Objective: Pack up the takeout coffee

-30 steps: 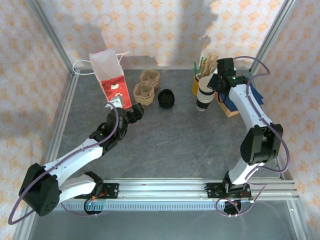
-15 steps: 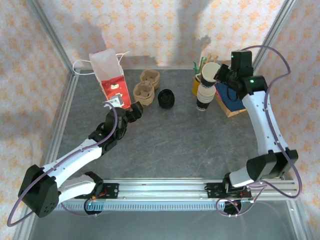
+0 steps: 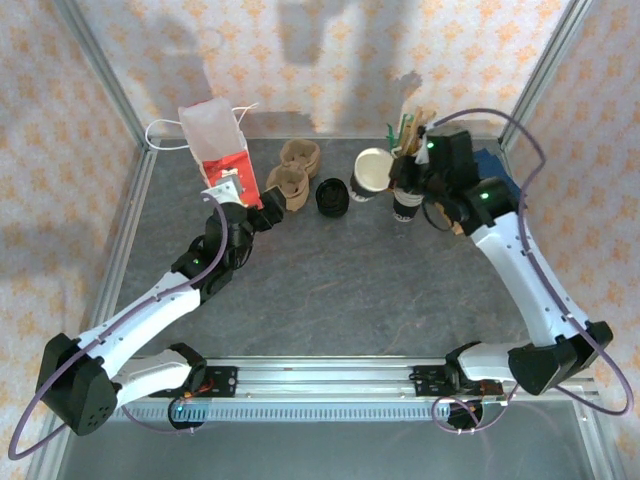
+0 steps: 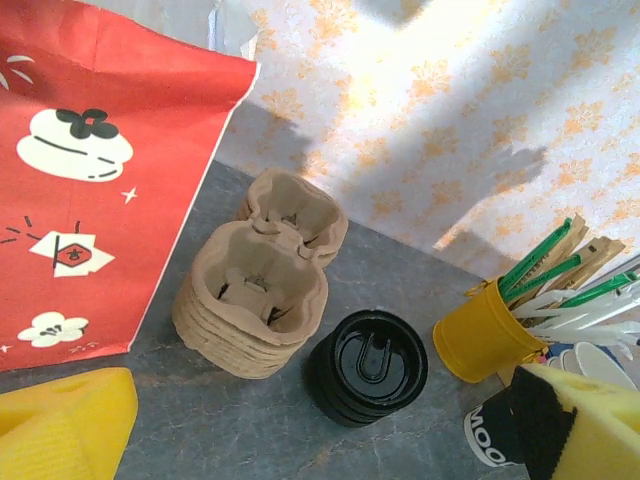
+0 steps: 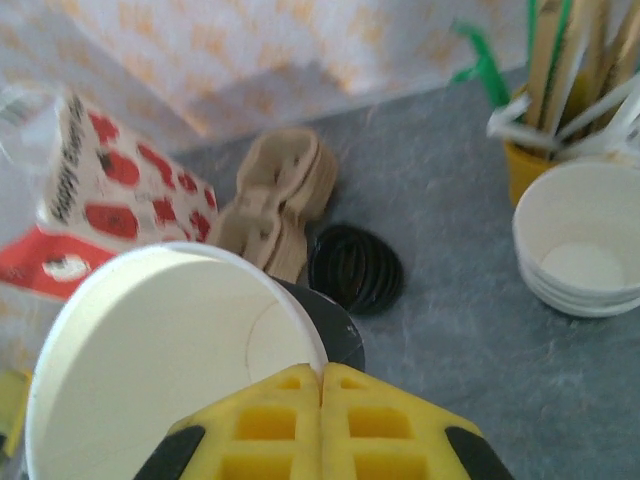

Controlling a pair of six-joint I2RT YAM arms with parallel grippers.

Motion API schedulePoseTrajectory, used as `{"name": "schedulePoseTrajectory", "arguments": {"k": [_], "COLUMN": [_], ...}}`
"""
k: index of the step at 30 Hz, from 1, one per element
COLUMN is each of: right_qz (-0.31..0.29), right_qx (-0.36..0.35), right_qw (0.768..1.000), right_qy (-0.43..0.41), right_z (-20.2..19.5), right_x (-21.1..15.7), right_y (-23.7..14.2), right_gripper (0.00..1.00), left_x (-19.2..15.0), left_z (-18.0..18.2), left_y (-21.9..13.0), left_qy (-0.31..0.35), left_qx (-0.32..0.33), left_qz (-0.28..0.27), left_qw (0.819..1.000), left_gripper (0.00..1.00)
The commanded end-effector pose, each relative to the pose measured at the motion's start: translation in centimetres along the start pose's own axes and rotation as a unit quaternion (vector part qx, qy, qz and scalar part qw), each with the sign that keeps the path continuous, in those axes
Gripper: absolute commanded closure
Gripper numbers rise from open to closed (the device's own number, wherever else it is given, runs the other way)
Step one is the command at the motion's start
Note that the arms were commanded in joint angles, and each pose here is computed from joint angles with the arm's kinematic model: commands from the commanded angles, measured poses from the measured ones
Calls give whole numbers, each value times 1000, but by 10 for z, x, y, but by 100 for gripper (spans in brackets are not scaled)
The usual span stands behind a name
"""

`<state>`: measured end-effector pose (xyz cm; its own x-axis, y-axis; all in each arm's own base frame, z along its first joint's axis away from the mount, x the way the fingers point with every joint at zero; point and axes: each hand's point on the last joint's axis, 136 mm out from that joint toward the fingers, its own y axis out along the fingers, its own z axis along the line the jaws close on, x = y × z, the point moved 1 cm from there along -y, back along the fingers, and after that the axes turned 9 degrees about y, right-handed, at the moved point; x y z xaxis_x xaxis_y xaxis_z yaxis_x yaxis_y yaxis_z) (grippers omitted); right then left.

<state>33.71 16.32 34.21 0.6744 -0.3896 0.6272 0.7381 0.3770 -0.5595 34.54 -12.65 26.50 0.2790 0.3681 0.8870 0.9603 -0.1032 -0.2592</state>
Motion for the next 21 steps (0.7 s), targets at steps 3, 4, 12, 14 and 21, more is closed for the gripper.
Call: {"name": "schedulePoseTrajectory", "arguments": {"k": [3, 4, 12, 14, 21], "right_qz": [23, 31, 94, 102, 125], "right_qx": [-16, -13, 4, -4, -24], "right_qw": [999, 998, 994, 993, 988], "right_qy": [-42, -43, -60, -64, -83], "right_z": [6, 7, 22, 22, 19], "right_x": [-48, -57, -132, -144, -176], "right_y": [34, 40, 84, 93, 114], "right_gripper": [100, 100, 100, 100, 100], "left_x": [18, 20, 25, 24, 19], "left_z": [20, 24, 52, 55, 62], "left_y": [-13, -14, -24, -25, -29], "left_qy": [6, 5, 1, -1, 0], "left_qx": [55, 59, 92, 93, 98], "left_qz": [-22, -24, -37, -37, -35], "left_qw": [998, 998, 995, 995, 995], "left_gripper": [3, 3, 3, 3, 3]}}
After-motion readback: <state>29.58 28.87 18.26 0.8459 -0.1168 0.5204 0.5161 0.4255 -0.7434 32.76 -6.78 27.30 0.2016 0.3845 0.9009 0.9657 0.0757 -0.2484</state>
